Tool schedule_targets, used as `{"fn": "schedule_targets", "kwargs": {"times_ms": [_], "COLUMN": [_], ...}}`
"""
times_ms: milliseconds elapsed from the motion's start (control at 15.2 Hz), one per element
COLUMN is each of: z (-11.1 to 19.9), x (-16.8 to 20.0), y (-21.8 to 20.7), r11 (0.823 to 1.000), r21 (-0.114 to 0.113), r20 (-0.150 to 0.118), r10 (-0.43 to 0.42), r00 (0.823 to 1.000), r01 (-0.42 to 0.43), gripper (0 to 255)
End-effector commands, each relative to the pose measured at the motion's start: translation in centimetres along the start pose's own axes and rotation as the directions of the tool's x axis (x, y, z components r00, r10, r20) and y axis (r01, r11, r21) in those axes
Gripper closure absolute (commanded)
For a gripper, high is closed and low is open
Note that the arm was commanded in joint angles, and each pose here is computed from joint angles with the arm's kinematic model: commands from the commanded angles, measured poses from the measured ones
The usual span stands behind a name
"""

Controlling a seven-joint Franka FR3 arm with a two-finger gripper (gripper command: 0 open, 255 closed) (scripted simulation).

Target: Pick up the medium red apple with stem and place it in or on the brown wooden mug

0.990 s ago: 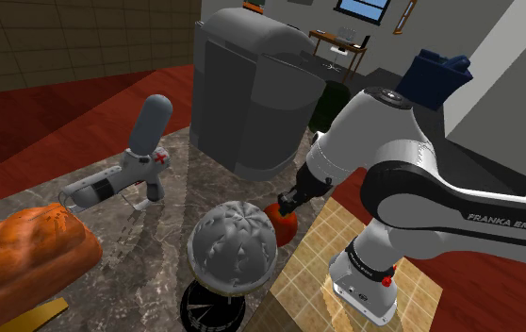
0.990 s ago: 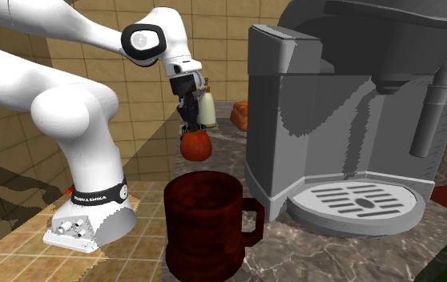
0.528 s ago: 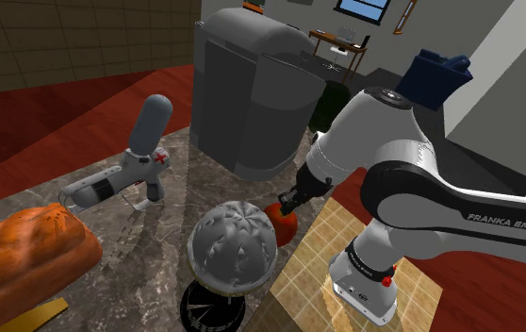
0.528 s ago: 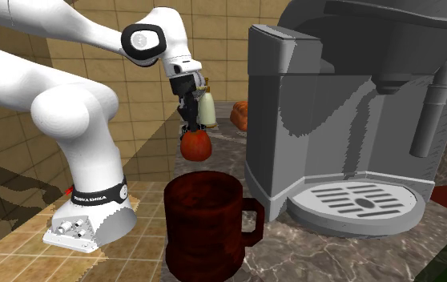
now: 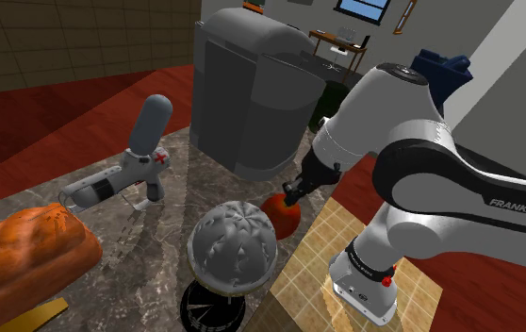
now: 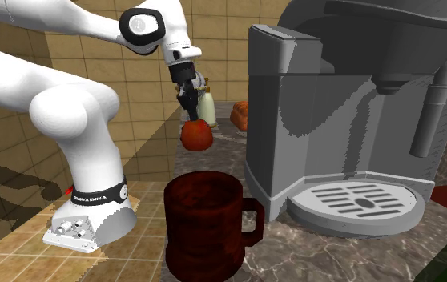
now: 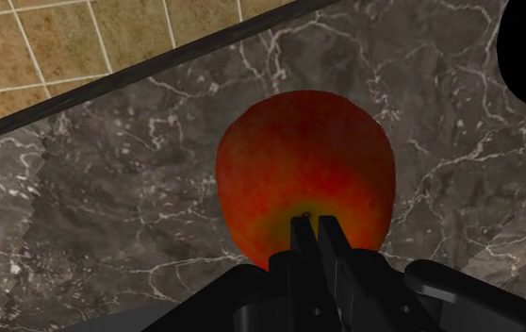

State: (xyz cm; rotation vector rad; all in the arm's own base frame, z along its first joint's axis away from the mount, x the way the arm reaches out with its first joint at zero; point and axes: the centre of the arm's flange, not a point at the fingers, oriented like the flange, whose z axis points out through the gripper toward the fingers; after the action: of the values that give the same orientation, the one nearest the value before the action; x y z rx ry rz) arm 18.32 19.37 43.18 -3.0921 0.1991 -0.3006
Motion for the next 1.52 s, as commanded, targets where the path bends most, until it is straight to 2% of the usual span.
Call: {"fn": "schedule_targets", "kwargs": {"times_ms": [0,1452], "z": [-1.1,-12.5], "x": [0.2,2.4], "y": [0.1,-0.4], "r11": [1.0,1.0], "r21": [0.0,0.0], "r20": [0.0,0.0], "r10": [0.0,0.0], "r00": [1.0,1.0], "r01": [0.0,0.0], "gripper": [255,255]}}
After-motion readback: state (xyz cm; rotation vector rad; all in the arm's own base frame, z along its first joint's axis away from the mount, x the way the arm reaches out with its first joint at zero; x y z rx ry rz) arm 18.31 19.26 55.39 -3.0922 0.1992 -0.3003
